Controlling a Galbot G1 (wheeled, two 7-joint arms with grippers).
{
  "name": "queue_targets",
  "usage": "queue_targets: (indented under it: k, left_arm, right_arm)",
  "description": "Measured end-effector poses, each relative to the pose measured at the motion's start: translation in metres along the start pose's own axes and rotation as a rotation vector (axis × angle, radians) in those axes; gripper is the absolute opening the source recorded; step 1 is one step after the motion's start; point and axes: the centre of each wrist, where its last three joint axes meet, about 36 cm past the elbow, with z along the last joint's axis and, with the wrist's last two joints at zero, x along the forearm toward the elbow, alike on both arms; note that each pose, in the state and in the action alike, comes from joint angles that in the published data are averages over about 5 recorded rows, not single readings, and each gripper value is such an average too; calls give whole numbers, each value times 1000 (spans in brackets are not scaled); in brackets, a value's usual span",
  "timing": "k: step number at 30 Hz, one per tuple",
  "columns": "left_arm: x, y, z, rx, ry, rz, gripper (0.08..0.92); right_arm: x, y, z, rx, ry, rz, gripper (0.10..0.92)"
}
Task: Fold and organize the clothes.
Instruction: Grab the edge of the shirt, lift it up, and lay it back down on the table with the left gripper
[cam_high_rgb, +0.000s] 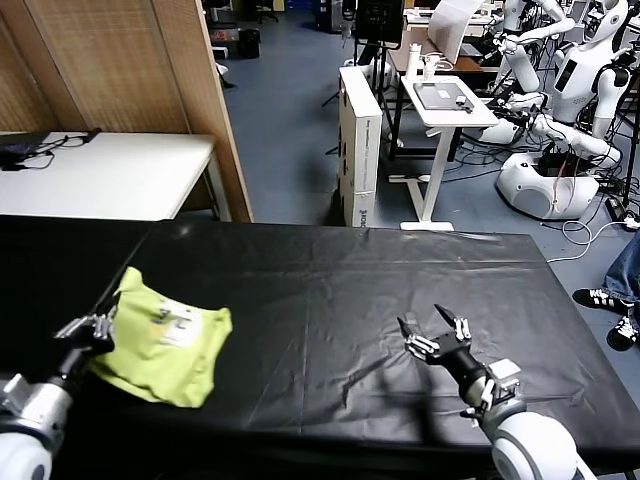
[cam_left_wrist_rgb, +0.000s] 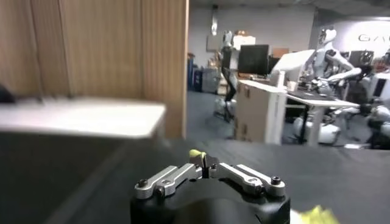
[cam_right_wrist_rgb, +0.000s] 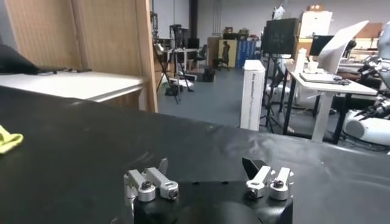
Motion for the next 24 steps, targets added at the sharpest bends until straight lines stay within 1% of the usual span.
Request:
queue_targets:
  k: [3,6,8,11,14,15,17,18,19,21,22,24]
  left_arm:
    - [-3,-41,20,103,36,57,157]
    - [-11,-83,51,213,94,126,157]
    - [-19,-109,72,278,133,161,157]
    - [-32,-140,99,332,180,190,157]
    - [-40,-157,118,355,220,208,168]
    - [-40,-161,122,361,230,214,191]
    - [-41,-167,125,366,241,229,275]
    - [-40,-169,125,365,243,236,331]
    - [-40,-171,124,362,241,243,405]
    - [-38,-173,119,347,224,255,519]
    - [-37,-173,116,335,209,260,595]
    - [-36,-170,107,298,164,262,708]
  right_arm:
    - [0,3,4,2,12,-1,907]
    - [-3,7,7,-1,23,-6,907]
    - [-3,11,8,-7,33,-17,907]
    - [-4,16,6,-21,45,-46,907]
    - [-4,19,4,-36,54,-78,907]
    - [-5,20,4,-42,57,-86,907]
    - [-6,21,4,-60,66,-103,907]
    - [-7,22,3,-73,72,-112,907]
    - [-8,24,2,-87,78,-120,907]
    - [-9,27,0,-119,91,-137,907]
    - [-10,29,-1,-135,99,-143,907]
    - [-11,35,-3,-171,118,-151,907]
